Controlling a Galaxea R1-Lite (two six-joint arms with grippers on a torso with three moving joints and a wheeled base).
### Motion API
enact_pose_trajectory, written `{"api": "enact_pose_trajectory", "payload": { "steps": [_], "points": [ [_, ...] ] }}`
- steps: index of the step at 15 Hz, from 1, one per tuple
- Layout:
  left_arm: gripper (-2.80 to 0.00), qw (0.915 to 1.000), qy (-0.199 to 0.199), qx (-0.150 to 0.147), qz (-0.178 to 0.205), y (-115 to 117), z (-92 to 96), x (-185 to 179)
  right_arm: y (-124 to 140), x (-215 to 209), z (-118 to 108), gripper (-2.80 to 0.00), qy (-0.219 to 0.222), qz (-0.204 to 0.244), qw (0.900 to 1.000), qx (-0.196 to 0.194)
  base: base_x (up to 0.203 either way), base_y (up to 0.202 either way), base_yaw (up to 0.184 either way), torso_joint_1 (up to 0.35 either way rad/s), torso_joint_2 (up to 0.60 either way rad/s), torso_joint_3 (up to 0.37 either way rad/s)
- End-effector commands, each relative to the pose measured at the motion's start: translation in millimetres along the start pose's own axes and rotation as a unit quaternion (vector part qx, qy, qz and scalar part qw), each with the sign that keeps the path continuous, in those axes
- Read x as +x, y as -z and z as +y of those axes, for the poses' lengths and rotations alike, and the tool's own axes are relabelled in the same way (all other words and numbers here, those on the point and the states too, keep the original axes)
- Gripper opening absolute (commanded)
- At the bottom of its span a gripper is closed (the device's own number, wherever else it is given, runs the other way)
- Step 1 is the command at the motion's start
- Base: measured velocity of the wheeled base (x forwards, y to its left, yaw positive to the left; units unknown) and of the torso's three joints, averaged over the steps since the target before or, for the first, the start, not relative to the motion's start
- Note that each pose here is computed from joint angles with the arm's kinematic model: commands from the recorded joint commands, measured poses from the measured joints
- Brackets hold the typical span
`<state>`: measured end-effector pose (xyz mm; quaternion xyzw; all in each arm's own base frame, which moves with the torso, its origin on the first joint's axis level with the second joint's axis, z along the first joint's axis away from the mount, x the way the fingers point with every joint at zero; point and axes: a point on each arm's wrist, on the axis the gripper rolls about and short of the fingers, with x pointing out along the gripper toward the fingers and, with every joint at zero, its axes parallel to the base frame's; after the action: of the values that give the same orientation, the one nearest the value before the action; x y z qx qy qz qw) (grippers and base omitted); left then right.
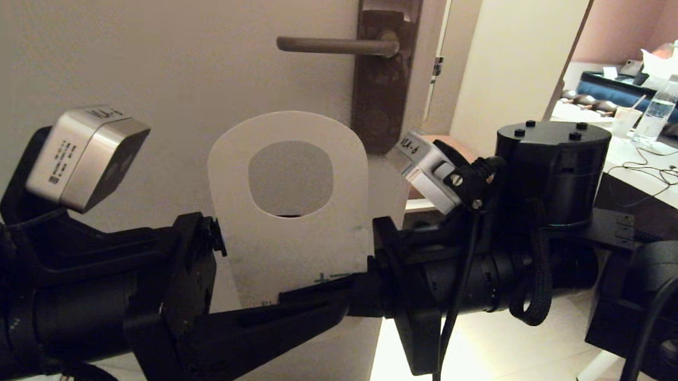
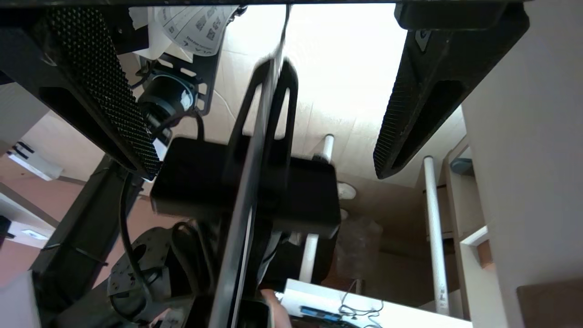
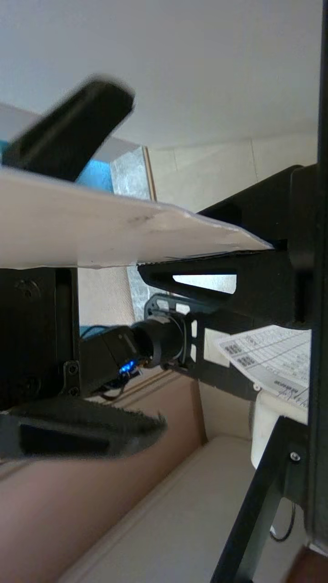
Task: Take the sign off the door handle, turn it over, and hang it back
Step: Hand it to the other hand
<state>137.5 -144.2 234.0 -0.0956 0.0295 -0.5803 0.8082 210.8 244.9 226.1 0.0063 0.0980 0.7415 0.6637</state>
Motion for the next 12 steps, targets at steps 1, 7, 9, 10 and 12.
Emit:
{"api": "enact_pose_trajectory", "payload": {
  "steps": [1,7,9,10,12],
  "points": [
    [0.0,1.0,0.003,0.0,-0.001,0.3,-0.1,1.3,2.2,3.2,-1.3,-2.8,-0.005,0.002,1.0,0.002,0.0,0.0,0.0,0.0,0.0,0.0],
    [0.0,0.9998,0.018,-0.004,0.006,4.6,-6.1,2.4,1.4,4.2,-1.7,-2.8,-0.006,0.001,1.0,0.001,0.0,0.0,0.0,0.0,0.0,0.0],
    [0.0,0.9997,0.023,-0.004,0.009,5.8,-7.8,2.9,1.4,4.2,-1.6,-2.8,-0.007,0.001,1.0,0.0,0.0,0.0,0.0,0.0,0.0,0.0],
    [0.0,0.9997,0.023,-0.004,0.008,5.6,-7.8,3.0,0.6,4.0,-1.4,-2.8,-0.006,0.0,1.0,-0.001,0.0,0.0,0.0,0.0,0.0,0.0],
    [0.0,0.9997,0.023,-0.002,0.007,5.2,-8.1,2.7,-1.4,4.3,-1.7,-2.8,-0.006,-0.004,1.0,-0.006,0.0,0.0,0.0,0.0,0.0,0.0]
  ]
}}
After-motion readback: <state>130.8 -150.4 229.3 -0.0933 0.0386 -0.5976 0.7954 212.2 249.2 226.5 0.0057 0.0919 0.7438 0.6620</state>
